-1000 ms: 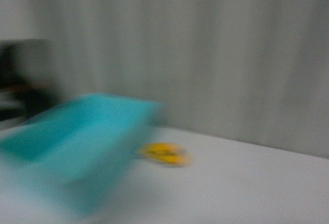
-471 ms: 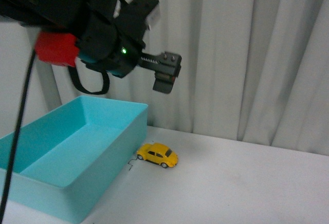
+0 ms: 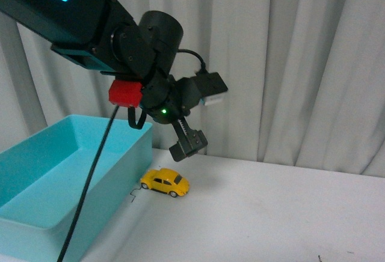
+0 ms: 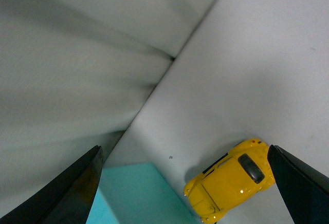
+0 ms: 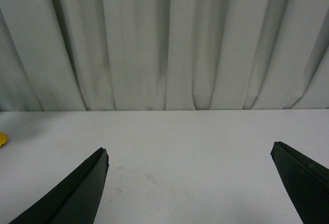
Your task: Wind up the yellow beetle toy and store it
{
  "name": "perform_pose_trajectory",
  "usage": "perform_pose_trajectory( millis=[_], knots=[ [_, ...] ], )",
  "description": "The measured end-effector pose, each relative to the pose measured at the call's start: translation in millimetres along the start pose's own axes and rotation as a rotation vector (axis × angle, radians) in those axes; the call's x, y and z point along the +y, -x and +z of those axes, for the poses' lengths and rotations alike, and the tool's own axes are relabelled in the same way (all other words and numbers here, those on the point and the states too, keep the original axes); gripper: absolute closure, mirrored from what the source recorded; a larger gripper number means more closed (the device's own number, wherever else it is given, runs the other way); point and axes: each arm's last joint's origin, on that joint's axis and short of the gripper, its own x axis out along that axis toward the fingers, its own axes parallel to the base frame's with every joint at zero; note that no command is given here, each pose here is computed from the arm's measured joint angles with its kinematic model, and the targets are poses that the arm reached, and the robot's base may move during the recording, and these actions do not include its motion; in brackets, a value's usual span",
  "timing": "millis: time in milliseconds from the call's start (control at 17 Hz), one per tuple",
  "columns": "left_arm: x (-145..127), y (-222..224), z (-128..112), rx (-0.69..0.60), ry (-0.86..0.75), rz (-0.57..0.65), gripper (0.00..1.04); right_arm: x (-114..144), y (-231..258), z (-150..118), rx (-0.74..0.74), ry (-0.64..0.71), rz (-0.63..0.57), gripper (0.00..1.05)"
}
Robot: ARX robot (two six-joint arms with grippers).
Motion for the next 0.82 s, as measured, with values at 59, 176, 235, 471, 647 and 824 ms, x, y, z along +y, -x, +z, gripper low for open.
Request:
perform_pose_trajectory(
  millis=[59, 176, 235, 471, 647, 824],
  knots=[
    [-2.6, -4.5, 1.3, 0.009, -0.093, -0.038, 0.07, 0.0, 0.0, 0.0, 0.000, 0.000, 0.000, 0.07],
    [-5.2, -8.6, 0.6, 0.044, -0.303, -0.098, 0.07, 0.0, 0.0, 0.0, 0.000, 0.000, 0.000, 0.07],
    [-5.9, -11.9, -0.5, 0.068, -0.403, -0.123, 0.07, 0.0, 0.0, 0.0, 0.000, 0.000, 0.000, 0.07],
    [-7.0, -40.4, -27.3, 0.234, -0.634, -0.230, 0.07, 0.0, 0.0, 0.0, 0.000, 0.000, 0.000, 0.07],
    [-13.6, -53.8, -36.6, 0.282, -0.586, -0.273, 0.07, 0.0, 0.0, 0.0, 0.000, 0.000, 0.000, 0.07],
    [-17.7, -63.5, -39.2, 0.286, -0.572, -0.281, 0.07, 0.0, 0.0, 0.0, 0.000, 0.000, 0.000, 0.07]
  ],
)
